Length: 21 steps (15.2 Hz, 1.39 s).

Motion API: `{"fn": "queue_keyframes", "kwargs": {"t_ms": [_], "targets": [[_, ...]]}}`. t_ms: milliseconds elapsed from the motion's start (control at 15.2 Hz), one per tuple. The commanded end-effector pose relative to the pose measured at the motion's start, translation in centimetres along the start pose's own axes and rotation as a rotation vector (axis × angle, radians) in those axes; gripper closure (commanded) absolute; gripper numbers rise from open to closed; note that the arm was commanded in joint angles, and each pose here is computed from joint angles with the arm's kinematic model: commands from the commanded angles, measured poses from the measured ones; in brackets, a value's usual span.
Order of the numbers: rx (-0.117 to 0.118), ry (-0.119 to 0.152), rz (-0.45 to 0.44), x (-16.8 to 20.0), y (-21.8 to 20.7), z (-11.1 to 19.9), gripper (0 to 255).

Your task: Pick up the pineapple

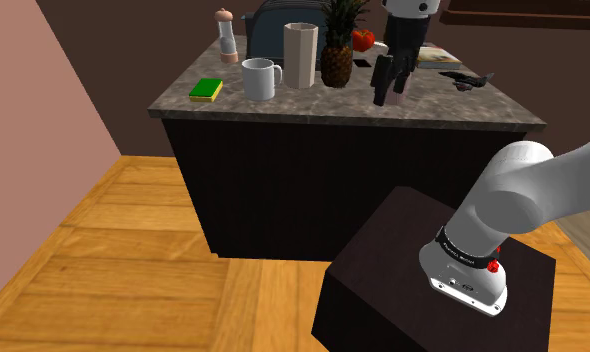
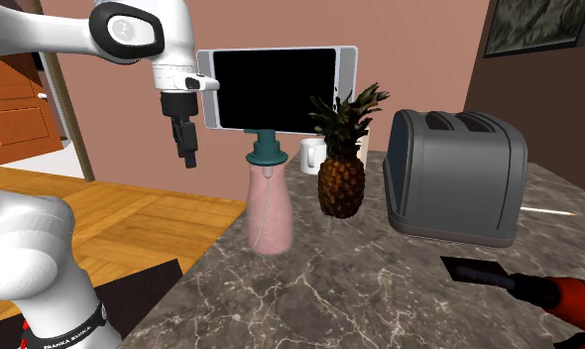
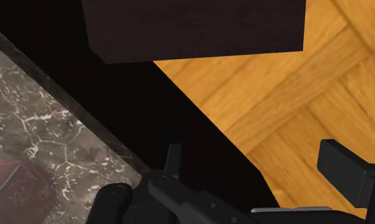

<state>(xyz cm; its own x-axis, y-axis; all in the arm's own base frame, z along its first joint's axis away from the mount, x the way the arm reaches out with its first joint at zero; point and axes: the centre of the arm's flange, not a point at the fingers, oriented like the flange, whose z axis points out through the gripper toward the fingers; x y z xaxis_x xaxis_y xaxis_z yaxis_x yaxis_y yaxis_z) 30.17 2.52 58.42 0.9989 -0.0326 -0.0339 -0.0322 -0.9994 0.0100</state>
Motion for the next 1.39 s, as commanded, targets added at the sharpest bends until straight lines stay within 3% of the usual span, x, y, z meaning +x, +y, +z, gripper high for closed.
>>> {"fn": "queue_keyframes", "kwargs": {"t_ms": [0,660,1320], "targets": [[0.000,0.000,0.000,0.0,0.0,0.0,0],[-0.047,0.055,0.297,10.4,2.9,-5.8,0],[-0.094,0.110,0.594,19.3,8.5,-12.3,0]]}}
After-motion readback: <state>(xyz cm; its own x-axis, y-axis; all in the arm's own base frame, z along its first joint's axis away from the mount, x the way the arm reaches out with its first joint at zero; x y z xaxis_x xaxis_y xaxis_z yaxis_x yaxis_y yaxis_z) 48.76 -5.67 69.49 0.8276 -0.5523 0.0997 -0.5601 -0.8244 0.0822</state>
